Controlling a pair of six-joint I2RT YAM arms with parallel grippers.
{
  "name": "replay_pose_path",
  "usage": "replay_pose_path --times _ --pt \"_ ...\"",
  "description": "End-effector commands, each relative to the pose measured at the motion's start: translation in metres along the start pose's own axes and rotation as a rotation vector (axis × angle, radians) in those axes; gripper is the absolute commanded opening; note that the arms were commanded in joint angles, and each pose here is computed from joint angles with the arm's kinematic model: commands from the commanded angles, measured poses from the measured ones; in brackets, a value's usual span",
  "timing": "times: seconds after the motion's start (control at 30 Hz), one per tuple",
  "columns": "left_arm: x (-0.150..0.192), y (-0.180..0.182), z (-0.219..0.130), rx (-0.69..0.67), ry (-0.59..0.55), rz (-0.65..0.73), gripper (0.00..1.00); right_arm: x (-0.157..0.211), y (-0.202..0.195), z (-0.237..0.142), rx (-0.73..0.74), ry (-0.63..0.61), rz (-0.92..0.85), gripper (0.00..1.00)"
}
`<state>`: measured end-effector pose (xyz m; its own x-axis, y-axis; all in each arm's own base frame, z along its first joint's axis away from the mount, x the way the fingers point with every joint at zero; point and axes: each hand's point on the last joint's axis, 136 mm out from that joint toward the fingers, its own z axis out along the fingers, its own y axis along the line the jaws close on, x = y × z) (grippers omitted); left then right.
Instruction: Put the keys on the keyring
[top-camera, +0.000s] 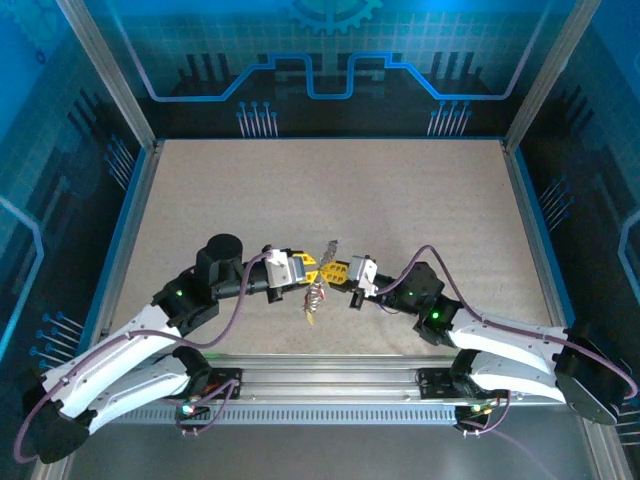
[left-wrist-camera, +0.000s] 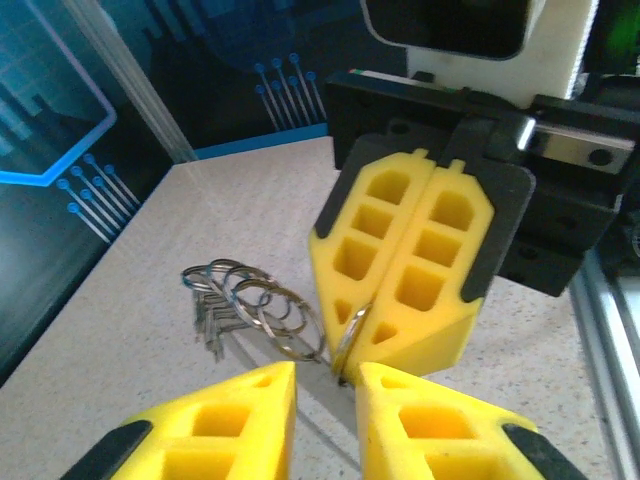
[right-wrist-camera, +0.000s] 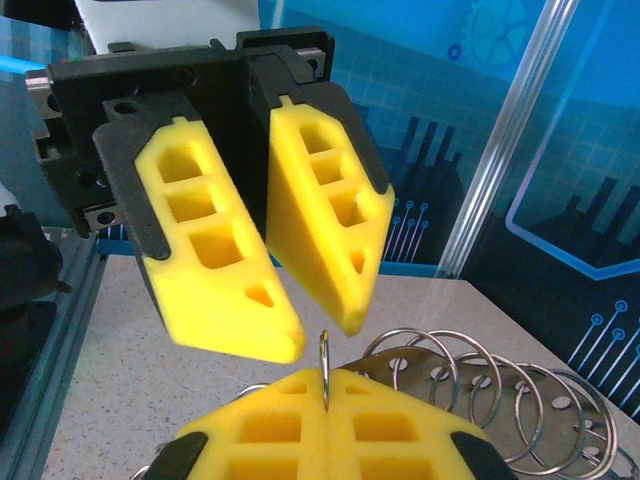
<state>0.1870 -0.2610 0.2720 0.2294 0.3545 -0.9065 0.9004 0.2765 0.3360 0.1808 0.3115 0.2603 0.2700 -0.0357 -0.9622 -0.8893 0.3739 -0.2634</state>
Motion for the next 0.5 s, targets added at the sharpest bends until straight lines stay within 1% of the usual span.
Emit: replay_pose_path --times 0.0,0.17,0.23,0.33,0.4,0.47 --pt "-0.0114 -0.0084 0.0 0.066 -0.05 0.028 0.22 -0.0238 -0.0072 -0.0023 0.02 -0.086 -0.021 0.0" --pt "-0.004 -0.0082 0.0033 0.07 -0.014 0.028 0.17 -0.0234 -0.0047 -0.0021 0.004 -0.076 -0.031 0.0" --pt "-0.0037 -0.008 0.0038 0.071 -0.013 0.033 0.17 -0.0227 -0.0028 -0.0018 -0.008 -0.069 -0.04 0.0" --pt "-0.0055 -0.006 0.0036 0.063 -0.015 0.048 0.12 -0.0212 -0.0012 -0.0007 -0.018 -0.052 -0.059 0.0" --pt "-0.007 -0.0058 0.0031 0.065 -0.014 0.065 0.06 -0.0189 -0.0006 -0.0003 -0.021 -0.041 -0.069 0.0" --pt "-0.0079 -0.0063 0.0021 0.07 -0.013 0.079 0.04 -0.0171 -0.0001 -0.0005 -0.024 -0.032 -0.079 0.0"
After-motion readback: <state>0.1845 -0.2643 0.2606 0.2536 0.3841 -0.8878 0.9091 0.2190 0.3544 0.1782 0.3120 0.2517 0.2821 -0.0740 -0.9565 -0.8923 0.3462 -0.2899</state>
